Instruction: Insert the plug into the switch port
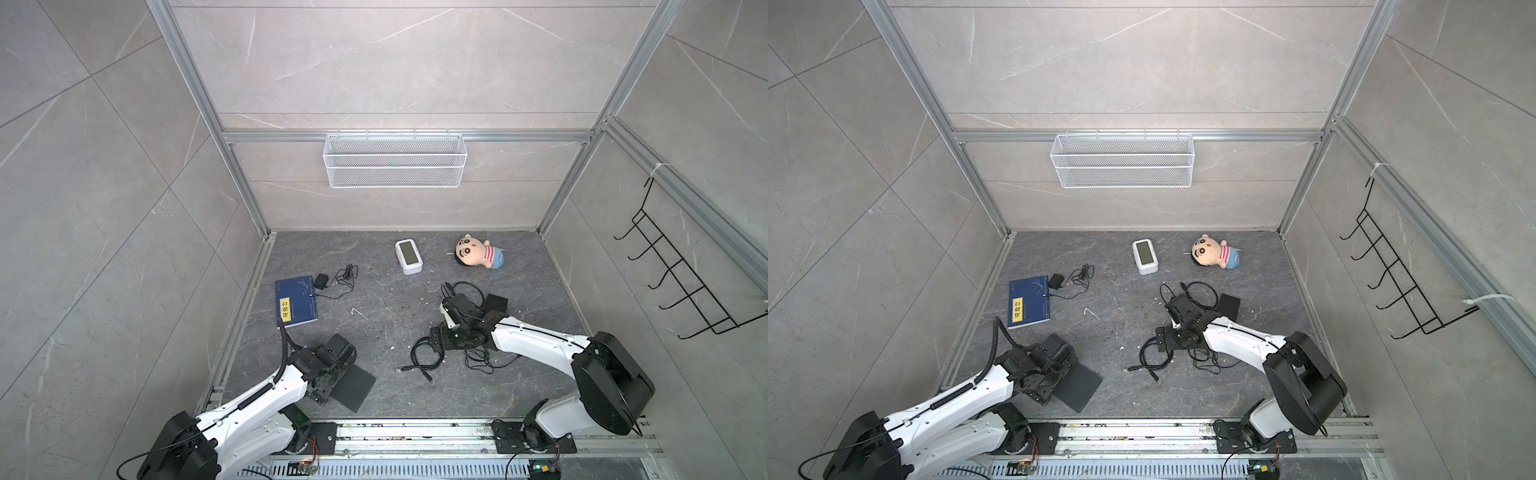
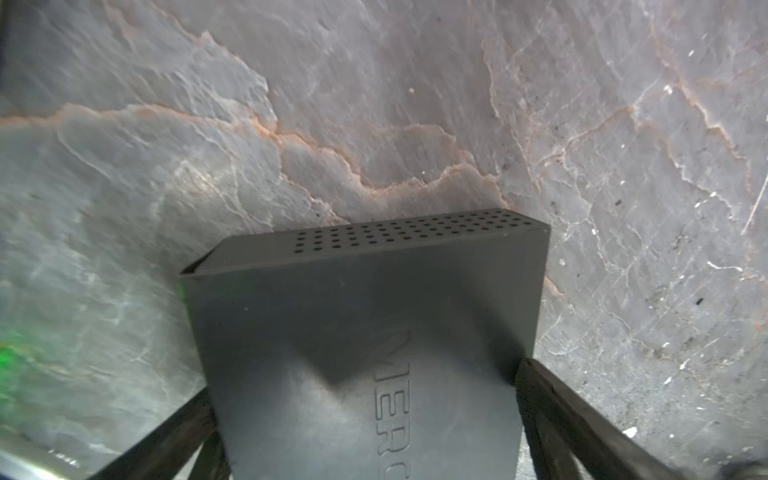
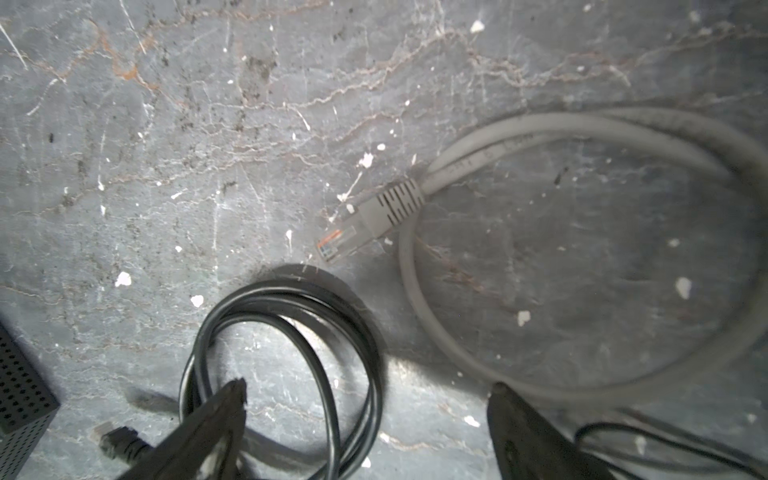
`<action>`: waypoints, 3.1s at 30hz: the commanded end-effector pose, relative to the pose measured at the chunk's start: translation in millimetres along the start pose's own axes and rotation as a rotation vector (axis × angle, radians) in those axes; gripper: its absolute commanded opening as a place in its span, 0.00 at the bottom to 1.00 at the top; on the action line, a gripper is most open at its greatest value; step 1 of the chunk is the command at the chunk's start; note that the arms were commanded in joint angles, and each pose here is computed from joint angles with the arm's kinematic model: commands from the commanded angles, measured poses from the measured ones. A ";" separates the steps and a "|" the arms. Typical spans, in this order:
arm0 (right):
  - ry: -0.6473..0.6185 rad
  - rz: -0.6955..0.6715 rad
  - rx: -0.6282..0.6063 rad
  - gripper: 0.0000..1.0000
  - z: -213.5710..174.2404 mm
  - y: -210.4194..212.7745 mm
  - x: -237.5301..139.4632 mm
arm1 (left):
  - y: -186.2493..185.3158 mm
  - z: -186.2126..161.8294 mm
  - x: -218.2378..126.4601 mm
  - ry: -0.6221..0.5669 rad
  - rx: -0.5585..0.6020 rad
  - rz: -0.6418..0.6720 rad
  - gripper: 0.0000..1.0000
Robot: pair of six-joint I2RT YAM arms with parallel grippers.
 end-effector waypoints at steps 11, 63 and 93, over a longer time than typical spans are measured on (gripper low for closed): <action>-0.013 0.005 -0.036 0.92 4.9 12.4 -2.9 | -84.7 10.3 42.9 0.003 0.071 -0.107 0.91; 0.059 0.394 -0.007 0.44 3.2 141.3 52.6 | -184.3 94.7 25.0 -0.011 0.760 -0.131 0.60; 0.028 0.298 -0.086 0.55 4.0 106.3 14.6 | -162.8 202.9 85.8 -0.261 0.282 0.091 0.63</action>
Point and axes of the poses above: each gripper's point midway between its finger pads, its own x axis out along the fingers, its own y axis along the line the jaws close on, z = x × y, the point moved 7 cm from there along -x, back along the fingers, and after that the axes turned 9 degrees about x, right-handed, at the moved point
